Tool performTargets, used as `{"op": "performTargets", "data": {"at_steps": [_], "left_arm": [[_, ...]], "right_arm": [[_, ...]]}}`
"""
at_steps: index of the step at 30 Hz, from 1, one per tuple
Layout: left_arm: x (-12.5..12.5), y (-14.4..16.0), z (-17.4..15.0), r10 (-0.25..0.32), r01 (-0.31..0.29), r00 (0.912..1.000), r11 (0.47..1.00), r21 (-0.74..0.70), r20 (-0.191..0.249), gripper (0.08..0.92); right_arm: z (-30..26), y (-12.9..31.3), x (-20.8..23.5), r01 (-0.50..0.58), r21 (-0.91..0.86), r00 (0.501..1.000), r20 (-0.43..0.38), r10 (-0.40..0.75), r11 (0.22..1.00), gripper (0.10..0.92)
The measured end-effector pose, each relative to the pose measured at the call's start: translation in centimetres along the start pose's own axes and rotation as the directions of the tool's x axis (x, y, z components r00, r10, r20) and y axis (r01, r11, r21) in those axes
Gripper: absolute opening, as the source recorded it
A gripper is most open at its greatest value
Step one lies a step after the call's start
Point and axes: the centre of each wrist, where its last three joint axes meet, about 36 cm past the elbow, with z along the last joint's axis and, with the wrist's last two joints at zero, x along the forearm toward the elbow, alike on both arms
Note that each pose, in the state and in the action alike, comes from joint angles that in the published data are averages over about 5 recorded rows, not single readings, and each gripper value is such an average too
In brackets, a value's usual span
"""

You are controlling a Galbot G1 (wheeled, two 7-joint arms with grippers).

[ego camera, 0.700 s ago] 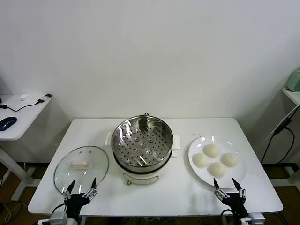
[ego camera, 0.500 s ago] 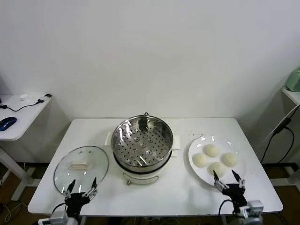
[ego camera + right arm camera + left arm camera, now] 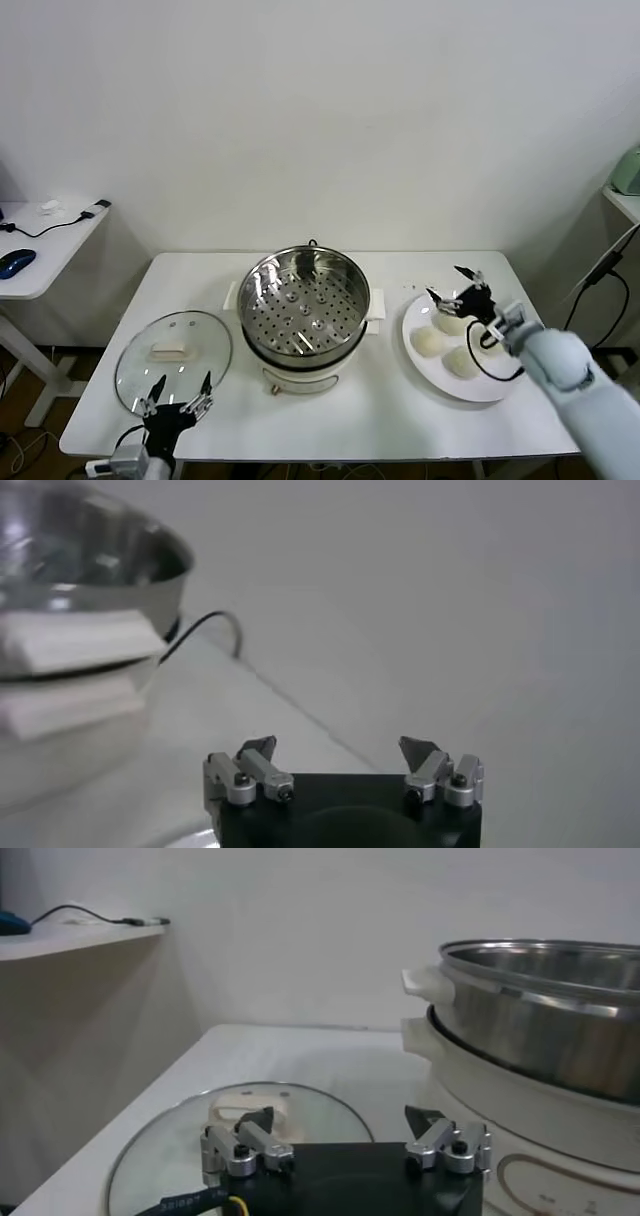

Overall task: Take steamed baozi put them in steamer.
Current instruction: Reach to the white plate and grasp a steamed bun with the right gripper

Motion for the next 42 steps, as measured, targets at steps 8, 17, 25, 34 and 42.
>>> {"op": "performTargets", "data": {"at_steps": [8, 17, 25, 34, 42], "left_arm": [[-0.3, 0.0, 0.3, 0.002, -0.002, 1.0000, 1.000, 0.003, -0.001, 0.823], [-0.4, -0.4, 0.8, 0.010, -0.010, 0.9999, 1.000, 0.013, -0.011, 0.823], [-0.1, -0.5, 1.2, 0.007, -0.007, 0.9998, 1.000, 0.015, -0.017, 0.823], [0.4, -0.7, 1.7, 0.007, -0.007, 0.9996, 1.000, 0.014, -0.027, 0.823], [0.6, -0.9, 1.9, 0.010, -0.010, 0.9995, 1.000, 0.003, -0.028, 0.823]], "right_arm": [[-1.5, -8.5, -0.3, 0.377, 0.214, 0.914, -0.246, -0.323, 0.901, 0.823], [-2.0, -11.9, -2.1, 0.552, 0.178, 0.774, -0.473, -0.421, 0.815, 0.823], [-1.9, -11.6, -5.8, 0.580, 0.118, 0.719, -0.540, -0.438, 0.806, 0.823], [-1.4, -10.2, -9.7, 0.592, 0.084, 0.686, -0.574, -0.447, 0.802, 0.823], [-0.7, -9.4, -11.4, 0.582, 0.064, 0.677, -0.590, -0.440, 0.811, 0.809]]}}
